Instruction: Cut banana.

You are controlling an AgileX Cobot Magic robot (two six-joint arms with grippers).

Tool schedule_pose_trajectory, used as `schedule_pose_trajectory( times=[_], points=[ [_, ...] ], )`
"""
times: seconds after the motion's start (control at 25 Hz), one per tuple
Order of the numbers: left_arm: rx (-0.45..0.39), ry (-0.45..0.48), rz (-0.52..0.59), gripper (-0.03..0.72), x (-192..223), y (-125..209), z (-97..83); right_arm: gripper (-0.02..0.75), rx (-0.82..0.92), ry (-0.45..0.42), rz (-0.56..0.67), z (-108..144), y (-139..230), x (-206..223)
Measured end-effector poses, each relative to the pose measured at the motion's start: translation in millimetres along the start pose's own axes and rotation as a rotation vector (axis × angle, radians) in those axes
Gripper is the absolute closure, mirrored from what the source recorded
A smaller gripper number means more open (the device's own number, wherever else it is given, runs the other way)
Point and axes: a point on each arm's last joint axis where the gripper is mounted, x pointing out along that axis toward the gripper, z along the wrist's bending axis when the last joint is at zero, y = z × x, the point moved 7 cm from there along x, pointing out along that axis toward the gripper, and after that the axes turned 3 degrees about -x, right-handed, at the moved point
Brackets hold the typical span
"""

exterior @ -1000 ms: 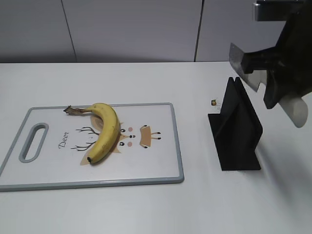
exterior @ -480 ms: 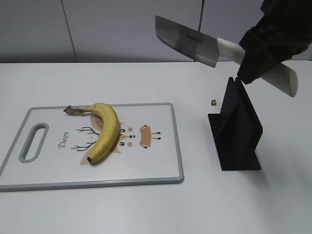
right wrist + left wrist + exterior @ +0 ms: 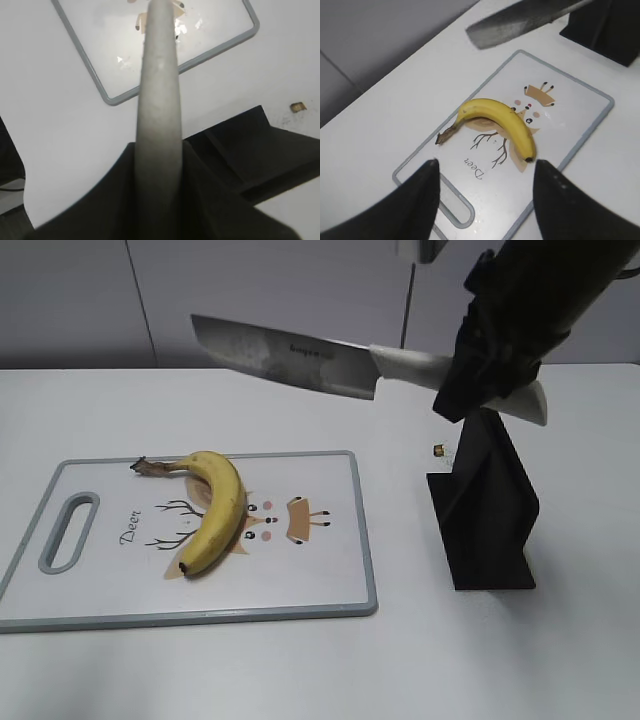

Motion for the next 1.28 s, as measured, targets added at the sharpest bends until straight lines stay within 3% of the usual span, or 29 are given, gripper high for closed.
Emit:
schedule_pose_trajectory(
  times=[0.16,0.28,0.56,0.88,1.28],
  points=[
    [0.121,0.132,0.038,0.112,25.0,-22.2,14.8,0.575,-0.105,-0.034,0.036,9.2,-7.0,22.8],
    [0.161,0.246,0.095,0.112,52.4,-29.9,22.6,0.575,-0.213,-0.046,0.046,16.6,-14.6,37.1],
    [0.285,0.432,0.259,0.112,107.7,-12.8,8.3,0.576,-0.348,-0.072,0.023,21.2,-35.1,56.9],
    [0.334,0.422,0.361,0.112,148.7,10.6,18.6,0.576,-0.402,-0.141,-0.007,28.9,-42.9,84.5],
    [0.285,0.501,0.448,0.112,180.1,38.7,16.8,0.576,-0.427,-0.135,-0.029,25.8,-46.8,95.8]
  ],
)
